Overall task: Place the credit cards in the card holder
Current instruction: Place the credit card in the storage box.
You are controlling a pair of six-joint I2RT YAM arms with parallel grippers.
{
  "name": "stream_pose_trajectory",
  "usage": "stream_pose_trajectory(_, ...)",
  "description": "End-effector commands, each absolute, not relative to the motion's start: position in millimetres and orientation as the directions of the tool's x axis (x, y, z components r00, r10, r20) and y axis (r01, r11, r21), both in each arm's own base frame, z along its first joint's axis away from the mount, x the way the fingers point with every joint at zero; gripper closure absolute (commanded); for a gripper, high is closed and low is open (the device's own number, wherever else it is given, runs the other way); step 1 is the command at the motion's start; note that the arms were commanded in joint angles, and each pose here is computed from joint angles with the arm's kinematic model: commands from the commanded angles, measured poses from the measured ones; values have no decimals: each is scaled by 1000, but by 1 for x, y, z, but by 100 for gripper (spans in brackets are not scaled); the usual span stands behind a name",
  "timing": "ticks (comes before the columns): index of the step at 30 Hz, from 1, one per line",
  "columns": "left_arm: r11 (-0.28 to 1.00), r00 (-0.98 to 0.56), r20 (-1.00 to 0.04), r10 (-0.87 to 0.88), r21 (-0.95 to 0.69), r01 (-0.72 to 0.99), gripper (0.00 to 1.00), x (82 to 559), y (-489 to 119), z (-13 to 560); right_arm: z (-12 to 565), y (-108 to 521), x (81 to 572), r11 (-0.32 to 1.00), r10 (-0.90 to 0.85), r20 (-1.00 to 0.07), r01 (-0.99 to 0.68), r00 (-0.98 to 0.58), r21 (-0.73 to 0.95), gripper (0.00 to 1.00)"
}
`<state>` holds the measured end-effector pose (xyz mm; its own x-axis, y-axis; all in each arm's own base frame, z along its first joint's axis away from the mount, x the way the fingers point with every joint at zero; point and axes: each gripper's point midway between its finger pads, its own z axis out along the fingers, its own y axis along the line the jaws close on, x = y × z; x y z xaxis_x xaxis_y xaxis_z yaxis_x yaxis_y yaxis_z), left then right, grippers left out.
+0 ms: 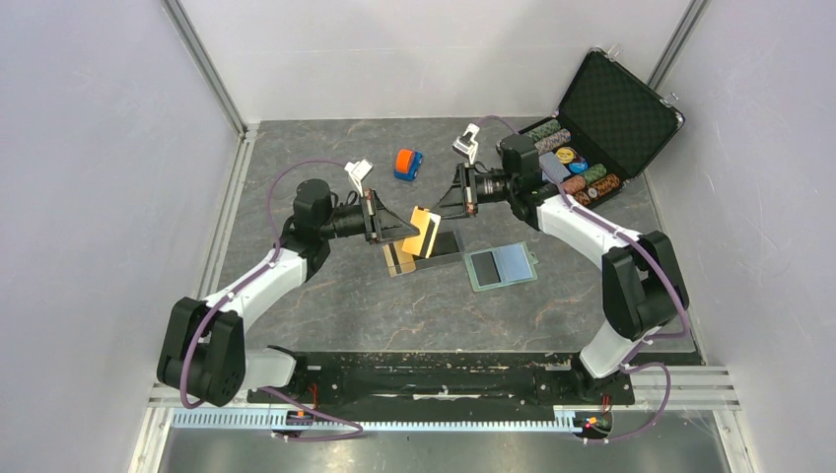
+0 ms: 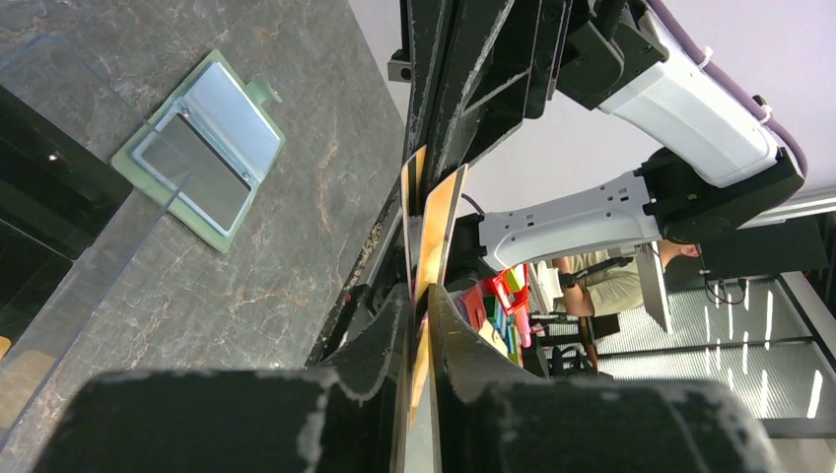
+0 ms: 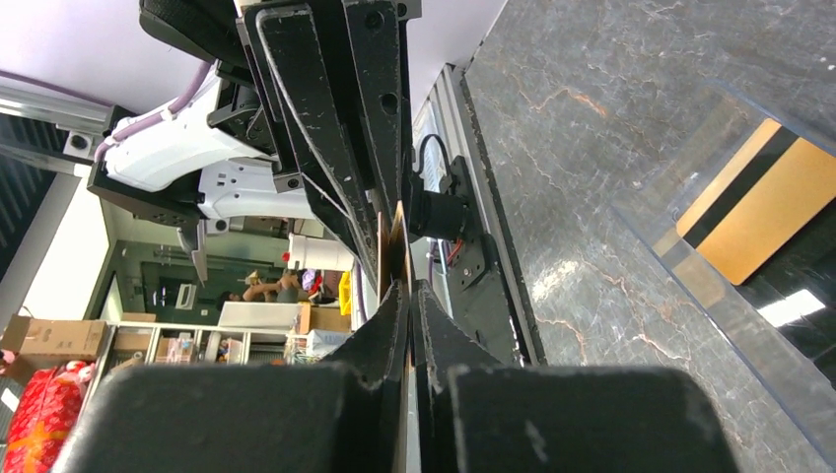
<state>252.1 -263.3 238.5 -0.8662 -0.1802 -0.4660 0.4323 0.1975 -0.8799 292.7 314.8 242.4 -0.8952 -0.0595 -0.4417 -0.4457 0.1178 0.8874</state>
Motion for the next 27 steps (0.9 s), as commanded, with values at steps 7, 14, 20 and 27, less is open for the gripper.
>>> stream_pose_trajectory(7,163,-857,-503,-113,-860,484,81,231,-261,235,270,299,325,195,60,-565,-545,-823,815,100)
stream_pose_trajectory(14,195,-862,-490,-130,-865,462,98,234,-260,222,260,296,336,229,81,-563,-535,-822,814,100)
stream_pose_trajectory(20,259,-869,-477,-130,-863,435,81,240,-258,201,234,289,344,324,58,-574,-528,-817,785,100)
stream_pose_trajectory(27,282,-877,-461,-136,-867,411,57,248,-259,195,200,277,338,395,13,-547,-499,-837,772,100)
